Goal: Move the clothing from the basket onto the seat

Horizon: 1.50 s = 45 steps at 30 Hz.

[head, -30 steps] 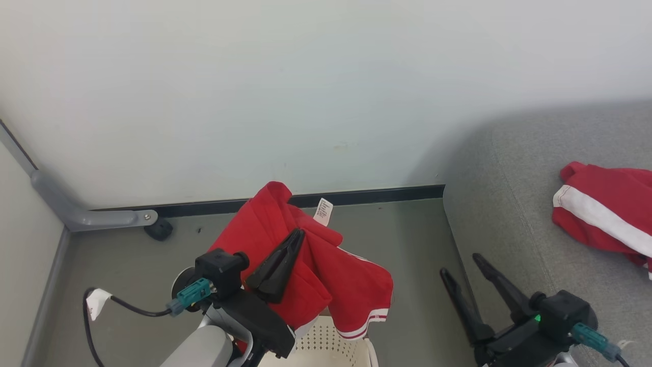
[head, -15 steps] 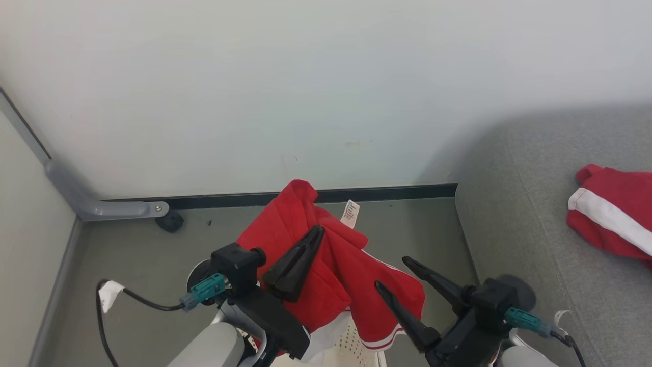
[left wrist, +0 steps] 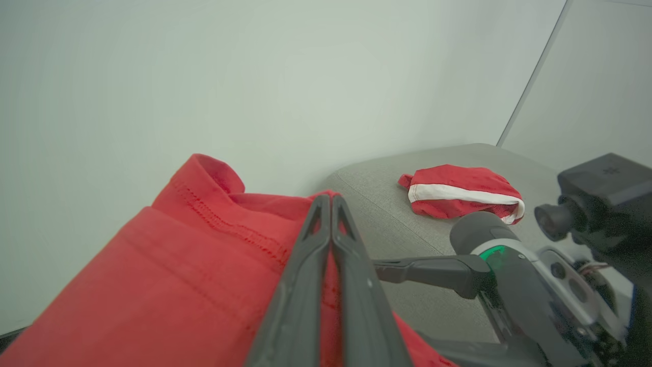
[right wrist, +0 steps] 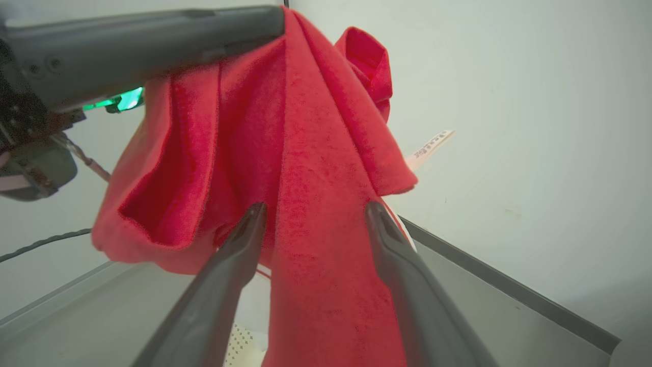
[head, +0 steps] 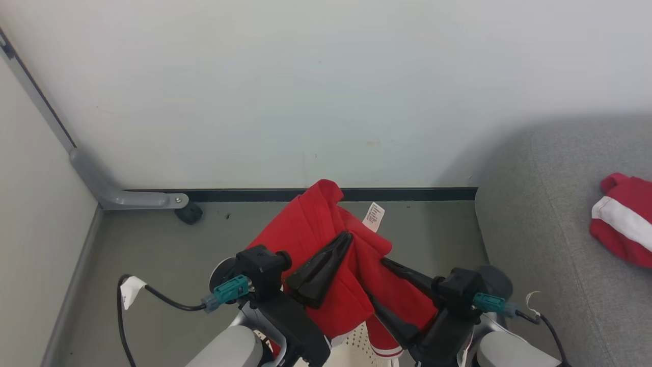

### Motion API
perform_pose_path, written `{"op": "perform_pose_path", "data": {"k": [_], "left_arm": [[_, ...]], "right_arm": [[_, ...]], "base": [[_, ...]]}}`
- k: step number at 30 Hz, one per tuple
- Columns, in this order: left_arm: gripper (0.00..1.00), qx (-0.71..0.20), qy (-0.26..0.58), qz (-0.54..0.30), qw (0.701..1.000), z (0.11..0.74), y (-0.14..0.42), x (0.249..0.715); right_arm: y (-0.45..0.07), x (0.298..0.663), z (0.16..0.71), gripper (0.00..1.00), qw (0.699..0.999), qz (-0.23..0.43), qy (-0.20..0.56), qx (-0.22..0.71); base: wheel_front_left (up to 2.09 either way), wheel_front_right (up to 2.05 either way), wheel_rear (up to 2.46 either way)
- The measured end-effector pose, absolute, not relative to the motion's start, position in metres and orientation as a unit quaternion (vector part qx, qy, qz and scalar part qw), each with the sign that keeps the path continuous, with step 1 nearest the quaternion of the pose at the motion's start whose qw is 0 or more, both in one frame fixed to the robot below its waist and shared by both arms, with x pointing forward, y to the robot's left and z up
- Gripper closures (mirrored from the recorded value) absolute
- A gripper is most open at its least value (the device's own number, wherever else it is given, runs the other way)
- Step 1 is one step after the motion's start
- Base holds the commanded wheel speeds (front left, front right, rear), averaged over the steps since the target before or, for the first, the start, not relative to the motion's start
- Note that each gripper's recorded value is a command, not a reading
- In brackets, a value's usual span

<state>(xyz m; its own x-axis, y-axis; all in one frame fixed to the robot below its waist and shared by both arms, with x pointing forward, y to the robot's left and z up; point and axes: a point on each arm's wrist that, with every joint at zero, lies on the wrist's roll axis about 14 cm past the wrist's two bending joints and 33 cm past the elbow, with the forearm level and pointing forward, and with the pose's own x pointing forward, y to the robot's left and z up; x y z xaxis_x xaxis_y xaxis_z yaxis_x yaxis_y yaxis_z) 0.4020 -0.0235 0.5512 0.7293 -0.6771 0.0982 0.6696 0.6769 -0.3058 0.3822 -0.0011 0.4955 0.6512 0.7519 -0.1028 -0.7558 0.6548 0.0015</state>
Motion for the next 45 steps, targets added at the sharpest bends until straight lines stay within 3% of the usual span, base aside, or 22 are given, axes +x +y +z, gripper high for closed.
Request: {"op": "perform_pose_path", "data": {"k": [11,14,15,31,32,33,34,36,38,39,40,45], "left_arm": [[1.00,-0.161,0.012,-0.379,0.911,0.555,-0.026,0.394],[1.00,-0.161,0.014,-0.381,0.911,0.555,-0.026,0.393],[1.00,-0.161,0.014,-0.381,0.910,0.555,-0.026,0.393],[1.00,-0.149,0.055,-0.348,0.924,0.527,-0.007,0.397],[0.95,-0.150,0.057,-0.349,0.923,0.526,-0.008,0.396],[0.84,-0.152,0.060,-0.350,0.922,0.525,-0.010,0.396],[0.65,-0.151,0.063,-0.351,0.922,0.523,-0.011,0.395],[0.51,-0.150,0.066,-0.352,0.921,0.522,-0.013,0.395],[0.25,-0.150,0.066,-0.357,0.919,0.523,-0.017,0.394],[0.06,-0.150,0.066,-0.360,0.918,0.523,-0.019,0.394],[0.00,-0.151,0.066,-0.363,0.917,0.524,-0.021,0.393],[0.00,-0.147,0.065,-0.369,0.916,0.525,-0.026,0.393]], "right_arm": [[0.014,0.393,0.483,0.00,0.901,0.428,0.076,-0.020],[0.020,0.394,0.483,0.89,0.898,0.432,0.079,-0.016],[0.021,0.394,0.483,1.00,0.898,0.433,0.080,-0.014],[0.006,0.403,0.480,1.00,0.911,0.401,0.089,0.024],[0.003,0.404,0.480,1.00,0.913,0.397,0.089,0.025],[0.000,0.405,0.481,1.00,0.915,0.393,0.089,0.025],[-0.004,0.405,0.481,1.00,0.917,0.389,0.089,0.025],[-0.013,0.407,0.481,1.00,0.921,0.380,0.089,0.021],[-0.023,0.410,0.483,1.00,0.925,0.369,0.086,0.019],[-0.028,0.411,0.484,1.00,0.928,0.363,0.083,0.018],[-0.033,0.413,0.486,1.00,0.930,0.357,0.080,0.018],[-0.070,0.423,0.493,1.00,0.947,0.314,0.072,0.013]], "base": [[0.00,0.00,0.00],[0.00,0.00,0.00],[0.00,0.00,0.00],[0.00,0.00,0.00],[0.00,0.00,0.00],[0.00,0.00,0.00],[0.00,0.00,0.00],[0.00,0.00,0.00],[0.00,0.00,0.00],[0.00,0.00,0.00],[0.00,0.00,0.00],[0.00,0.00,0.00]]}}
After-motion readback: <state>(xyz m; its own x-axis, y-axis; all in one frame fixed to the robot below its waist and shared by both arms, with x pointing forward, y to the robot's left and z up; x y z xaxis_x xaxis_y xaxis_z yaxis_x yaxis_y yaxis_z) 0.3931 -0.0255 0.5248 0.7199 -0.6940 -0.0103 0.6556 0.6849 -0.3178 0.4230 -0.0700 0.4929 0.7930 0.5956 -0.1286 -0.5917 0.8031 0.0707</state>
